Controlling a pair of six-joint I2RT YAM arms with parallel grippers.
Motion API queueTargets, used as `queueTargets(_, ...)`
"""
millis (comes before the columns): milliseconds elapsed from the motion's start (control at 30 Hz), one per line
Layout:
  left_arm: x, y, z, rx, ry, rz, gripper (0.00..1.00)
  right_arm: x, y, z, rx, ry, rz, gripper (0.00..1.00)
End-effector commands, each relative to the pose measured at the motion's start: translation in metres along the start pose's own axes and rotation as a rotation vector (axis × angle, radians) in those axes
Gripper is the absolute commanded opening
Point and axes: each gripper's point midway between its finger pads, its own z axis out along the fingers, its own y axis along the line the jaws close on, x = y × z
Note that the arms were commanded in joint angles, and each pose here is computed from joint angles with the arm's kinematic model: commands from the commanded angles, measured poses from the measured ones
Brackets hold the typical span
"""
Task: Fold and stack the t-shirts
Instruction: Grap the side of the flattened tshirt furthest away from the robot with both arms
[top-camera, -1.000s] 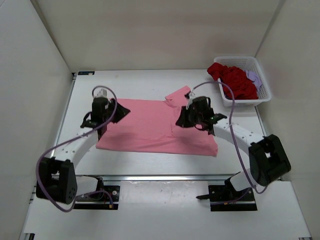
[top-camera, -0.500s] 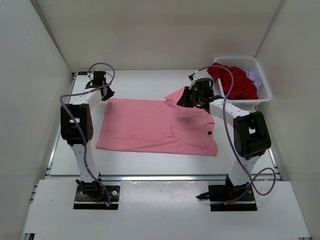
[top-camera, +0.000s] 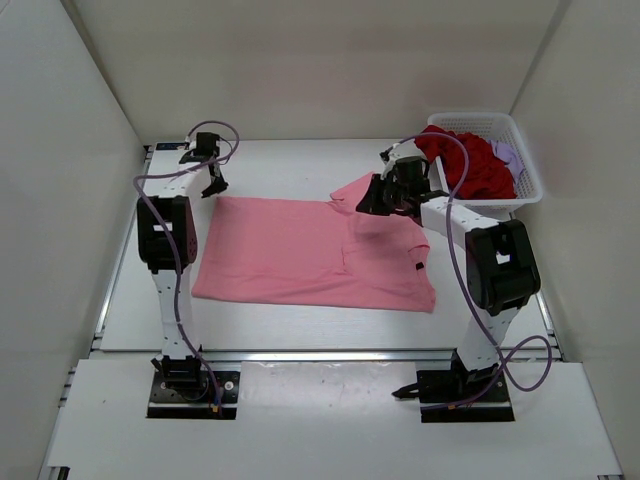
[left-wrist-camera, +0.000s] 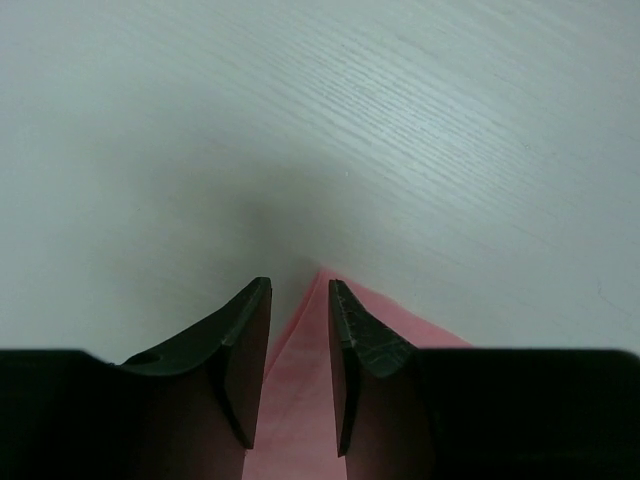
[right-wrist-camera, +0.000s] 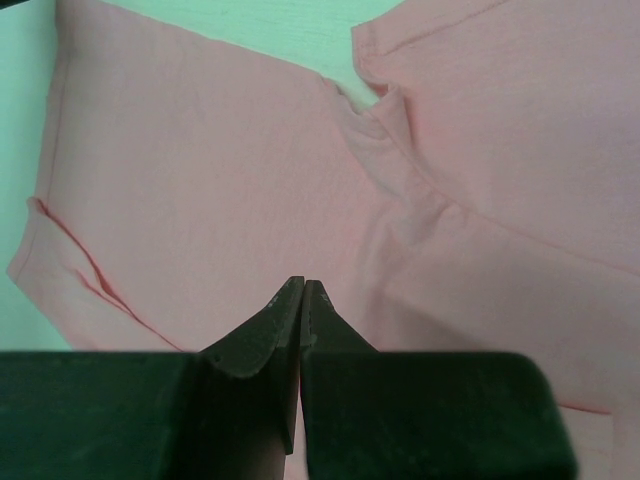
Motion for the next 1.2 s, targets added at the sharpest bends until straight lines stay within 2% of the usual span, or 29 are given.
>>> queueTargets(0,-0.003,-0.01,-0.004,0.007,0.016,0.048,0.41,-0.018,0.02,-0.002,-0.052,-0.042,-0.061,0.0)
queueTargets(133,-0.005,-0.017,0.0,0.022,0.025,0.052,0.41,-0.015,0.025,0.002,-0.067,-0.034,-0.073,0.0)
queueTargets(200,-0.002,-0.02,0.0,0.024,0.034,0.068,0.34,-0.013,0.022,0.004,-0.061,-0.026,-0.065,0.0)
queueTargets(367,-0.003,-0.018,0.002,0.03,0.04,0.06,0.29,-0.022,0.013,0.002,-0.037,-0.052,-0.039,0.0)
queueTargets(433,-0.002,-0.019,0.001,0.03,0.042,0.065,0.36,-0.028,0.011,-0.002,-0.034,-0.066,-0.035,0.03)
queueTargets(600,0.001,-0.016,0.002,0.012,0.049,0.067,0.44,-0.044,0.006,-0.012,-0.036,-0.111,-0.026,0.06)
queueTargets(767,0.007,-0.022,0.004,0.011,0.086,0.1,0.28,-0.053,0.003,-0.022,-0.031,-0.144,-0.025,0.06)
queueTargets(1067,0.009,-0.018,0.004,0.0,0.094,0.091,0.06,-0.076,-0.005,-0.05,-0.026,-0.236,-0.003,0.08)
queueTargets(1100,0.006,-0.017,0.001,0.001,0.088,0.089,0.06,-0.075,-0.01,-0.049,-0.02,-0.231,0.004,0.09)
queueTargets(1167,0.006,-0.019,0.003,0.018,0.081,0.074,0.18,-0.075,-0.016,-0.048,-0.004,-0.228,0.005,0.1)
